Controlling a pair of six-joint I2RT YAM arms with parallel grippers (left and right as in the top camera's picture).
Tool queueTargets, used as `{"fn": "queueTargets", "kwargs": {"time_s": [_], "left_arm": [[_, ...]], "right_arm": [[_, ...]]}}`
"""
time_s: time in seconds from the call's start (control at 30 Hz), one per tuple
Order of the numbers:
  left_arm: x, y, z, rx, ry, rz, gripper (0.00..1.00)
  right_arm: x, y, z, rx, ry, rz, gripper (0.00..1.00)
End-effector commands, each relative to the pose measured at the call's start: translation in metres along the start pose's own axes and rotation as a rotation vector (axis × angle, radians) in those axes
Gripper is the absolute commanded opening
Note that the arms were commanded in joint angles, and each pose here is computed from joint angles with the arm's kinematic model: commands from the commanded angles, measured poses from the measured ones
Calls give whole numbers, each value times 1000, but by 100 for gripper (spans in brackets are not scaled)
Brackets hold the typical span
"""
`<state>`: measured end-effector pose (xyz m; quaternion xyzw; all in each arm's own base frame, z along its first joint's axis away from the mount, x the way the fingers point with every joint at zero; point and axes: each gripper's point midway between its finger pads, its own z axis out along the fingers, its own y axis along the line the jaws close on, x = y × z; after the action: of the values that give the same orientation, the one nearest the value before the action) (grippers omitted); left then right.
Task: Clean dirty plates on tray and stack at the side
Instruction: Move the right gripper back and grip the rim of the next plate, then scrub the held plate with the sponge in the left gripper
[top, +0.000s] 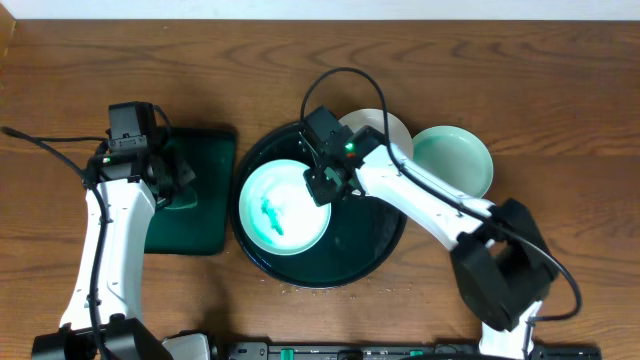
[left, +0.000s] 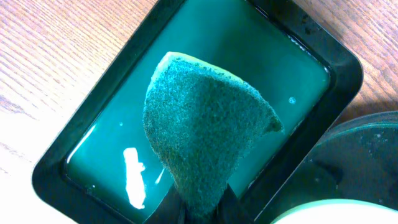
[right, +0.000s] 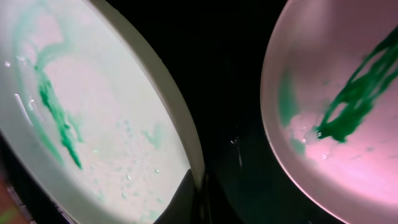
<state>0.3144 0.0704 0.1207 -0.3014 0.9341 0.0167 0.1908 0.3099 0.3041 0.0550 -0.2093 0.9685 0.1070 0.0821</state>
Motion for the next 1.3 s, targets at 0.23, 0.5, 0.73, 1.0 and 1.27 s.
{"fn": "queueTargets", "kwargs": {"time_s": [0.23, 0.5, 0.73, 1.0, 1.27], "left_arm": [[4, 2, 1, -7, 19, -2, 7], [11, -4, 0, 27, 51, 1, 7], [29, -14, 6, 31, 89, 53, 7], [88, -89, 22, 149, 208, 246, 7], [149, -107, 67, 21, 377, 215, 7]], "right_arm": [[12, 3, 10, -42, 80, 58, 46], [20, -10, 35, -33, 147, 140, 37], [23, -12, 48, -61, 185, 170, 2], [21, -13, 47, -76, 181, 177, 1], [21, -15, 47, -77, 184, 181, 1]]}}
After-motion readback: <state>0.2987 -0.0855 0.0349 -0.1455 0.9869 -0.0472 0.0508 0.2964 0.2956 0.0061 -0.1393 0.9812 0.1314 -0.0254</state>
